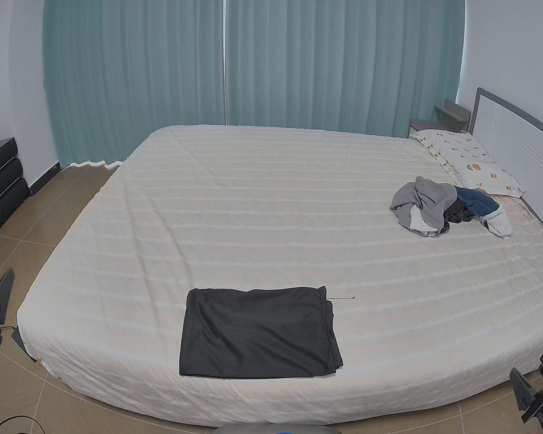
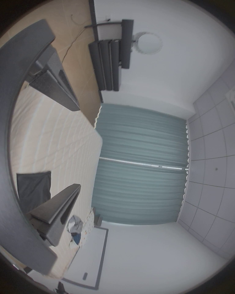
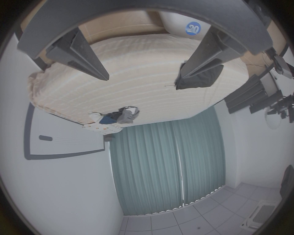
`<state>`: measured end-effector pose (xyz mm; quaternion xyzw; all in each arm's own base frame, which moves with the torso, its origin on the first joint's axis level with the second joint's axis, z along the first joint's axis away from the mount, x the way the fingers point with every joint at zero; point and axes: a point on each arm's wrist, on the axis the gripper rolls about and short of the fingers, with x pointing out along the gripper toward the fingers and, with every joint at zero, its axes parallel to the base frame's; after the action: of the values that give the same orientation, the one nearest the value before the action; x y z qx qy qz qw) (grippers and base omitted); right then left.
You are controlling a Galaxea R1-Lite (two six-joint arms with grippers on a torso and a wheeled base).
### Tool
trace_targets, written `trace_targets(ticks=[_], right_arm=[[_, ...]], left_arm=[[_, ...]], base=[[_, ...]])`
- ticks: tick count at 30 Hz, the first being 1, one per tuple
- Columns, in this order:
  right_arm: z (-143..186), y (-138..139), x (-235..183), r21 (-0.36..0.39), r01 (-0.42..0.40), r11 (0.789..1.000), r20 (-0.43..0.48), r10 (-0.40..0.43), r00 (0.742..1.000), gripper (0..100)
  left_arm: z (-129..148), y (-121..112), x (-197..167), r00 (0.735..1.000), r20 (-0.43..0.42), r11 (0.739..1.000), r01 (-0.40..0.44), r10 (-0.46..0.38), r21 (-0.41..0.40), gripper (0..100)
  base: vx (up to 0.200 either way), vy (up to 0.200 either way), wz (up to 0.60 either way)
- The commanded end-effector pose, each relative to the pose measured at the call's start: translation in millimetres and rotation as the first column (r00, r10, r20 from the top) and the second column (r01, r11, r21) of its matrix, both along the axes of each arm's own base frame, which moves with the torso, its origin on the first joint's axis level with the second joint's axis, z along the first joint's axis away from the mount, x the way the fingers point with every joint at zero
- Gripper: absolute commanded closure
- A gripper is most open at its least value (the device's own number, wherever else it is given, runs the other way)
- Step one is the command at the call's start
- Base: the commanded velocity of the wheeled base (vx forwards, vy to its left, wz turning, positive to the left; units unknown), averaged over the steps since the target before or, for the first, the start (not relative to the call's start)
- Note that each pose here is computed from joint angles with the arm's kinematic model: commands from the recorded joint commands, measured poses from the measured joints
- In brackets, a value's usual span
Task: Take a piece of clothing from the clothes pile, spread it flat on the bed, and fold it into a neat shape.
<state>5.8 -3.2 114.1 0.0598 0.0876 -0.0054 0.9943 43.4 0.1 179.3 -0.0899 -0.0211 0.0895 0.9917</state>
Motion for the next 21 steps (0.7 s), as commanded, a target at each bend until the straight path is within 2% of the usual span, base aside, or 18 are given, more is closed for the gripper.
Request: trace_targets(ticks=[1,3,6,9,12,18,19,21], right_arm=[[13.9,-4.8,-41.1,-0.042,0.161,0.986,0.151,-0.153,0.977,0],[19.3,-2.9,-52.3,-0.107,0.202,0.974,0.133,-0.187,0.973,0],[9.4,-2.0,-61.9,-0.123,0.199,0.972,0.117,-0.185,0.976,0],[0.1,-0.6,-58.7,-0.111,0.147,0.983,0.085,-0.138,0.987,0],[-0.8,0.9,-53.8,-0.087,0.084,0.993,0.129,-0.073,0.989,0],[-18.4,1.6,-38.0,-0.11,0.062,0.992,0.183,-0.041,0.982,0],[-31.7,2.8,-28.7,-0.149,0.026,0.989,0.237,0.01,0.971,0],[-32.1,3.1,-28.6,-0.151,0.008,0.988,0.233,0.028,0.972,0]], left_arm=[[-18.7,9.1,-62.1,0.969,0.152,0.977,-0.204,0.193,0.06,0],[-20.9,9.0,-68.7,0.963,0.176,0.972,-0.22,0.202,0.088,0],[-25.7,9.0,-75.8,0.96,0.191,0.969,-0.228,0.207,0.093,0],[-35.6,8.8,-86.1,0.957,0.195,0.96,-0.243,0.214,0.139,0],[-44.0,8.6,-89.5,0.959,0.182,0.956,-0.246,0.217,0.157,0],[-53.7,8.3,-84.1,0.968,0.147,0.963,-0.225,0.203,0.148,0],[-67.6,6.7,-76.7,0.985,0.118,0.974,-0.146,0.127,0.174,0],[-71.4,5.8,-74.1,0.988,0.127,0.977,-0.111,0.089,0.18,0]], base=[[0.0,0.0,0.0],[0.0,0.0,0.0],[0.0,0.0,0.0],[0.0,0.0,0.0],[0.0,0.0,0.0],[0.0,0.0,0.0],[0.0,0.0,0.0],[0.0,0.0,0.0]])
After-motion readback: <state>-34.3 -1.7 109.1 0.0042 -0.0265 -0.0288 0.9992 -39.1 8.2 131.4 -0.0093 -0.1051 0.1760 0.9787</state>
